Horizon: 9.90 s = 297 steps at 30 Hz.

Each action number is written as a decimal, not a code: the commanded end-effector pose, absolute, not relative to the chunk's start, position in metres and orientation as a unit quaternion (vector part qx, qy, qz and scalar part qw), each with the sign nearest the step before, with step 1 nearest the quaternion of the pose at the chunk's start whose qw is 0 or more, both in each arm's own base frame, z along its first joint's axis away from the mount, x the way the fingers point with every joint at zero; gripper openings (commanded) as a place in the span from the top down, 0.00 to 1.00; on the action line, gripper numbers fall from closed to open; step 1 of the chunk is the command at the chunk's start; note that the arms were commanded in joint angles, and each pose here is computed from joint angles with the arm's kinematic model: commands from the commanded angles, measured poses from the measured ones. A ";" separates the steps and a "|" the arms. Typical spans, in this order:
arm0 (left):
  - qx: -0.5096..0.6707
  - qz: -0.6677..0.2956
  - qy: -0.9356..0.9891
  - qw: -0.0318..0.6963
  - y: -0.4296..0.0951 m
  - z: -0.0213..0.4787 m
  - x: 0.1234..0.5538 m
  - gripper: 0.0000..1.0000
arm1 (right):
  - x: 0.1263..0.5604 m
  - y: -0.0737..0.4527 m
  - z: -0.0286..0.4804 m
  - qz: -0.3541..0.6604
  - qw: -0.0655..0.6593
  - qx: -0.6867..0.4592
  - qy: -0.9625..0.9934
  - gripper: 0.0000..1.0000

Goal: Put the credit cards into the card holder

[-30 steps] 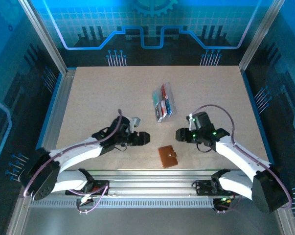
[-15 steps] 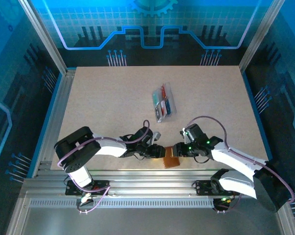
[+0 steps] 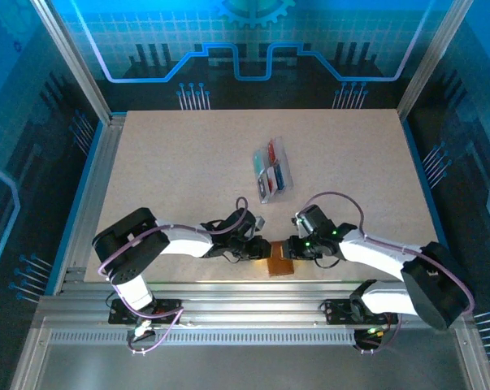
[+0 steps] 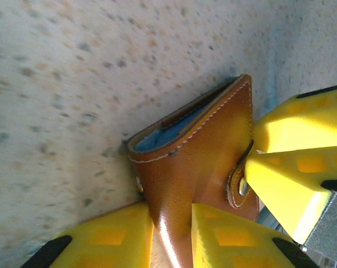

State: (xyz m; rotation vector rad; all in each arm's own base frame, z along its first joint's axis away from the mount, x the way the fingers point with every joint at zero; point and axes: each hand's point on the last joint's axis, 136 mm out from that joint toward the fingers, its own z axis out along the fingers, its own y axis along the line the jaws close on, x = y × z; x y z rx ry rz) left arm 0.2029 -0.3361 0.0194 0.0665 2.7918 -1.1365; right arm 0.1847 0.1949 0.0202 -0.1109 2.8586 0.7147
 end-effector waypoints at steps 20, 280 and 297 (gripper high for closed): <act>-0.090 -0.282 0.943 0.151 -0.220 0.038 0.238 0.75 | 0.266 0.290 0.044 0.146 0.222 -0.130 0.955 0.49; -0.101 -0.333 0.928 0.132 -0.178 0.049 0.229 0.75 | 0.212 0.345 0.060 0.269 0.101 -0.235 0.929 0.37; -0.098 -0.336 0.927 0.133 -0.178 0.054 0.228 0.73 | 0.204 0.338 0.095 0.336 0.125 -0.226 0.906 0.38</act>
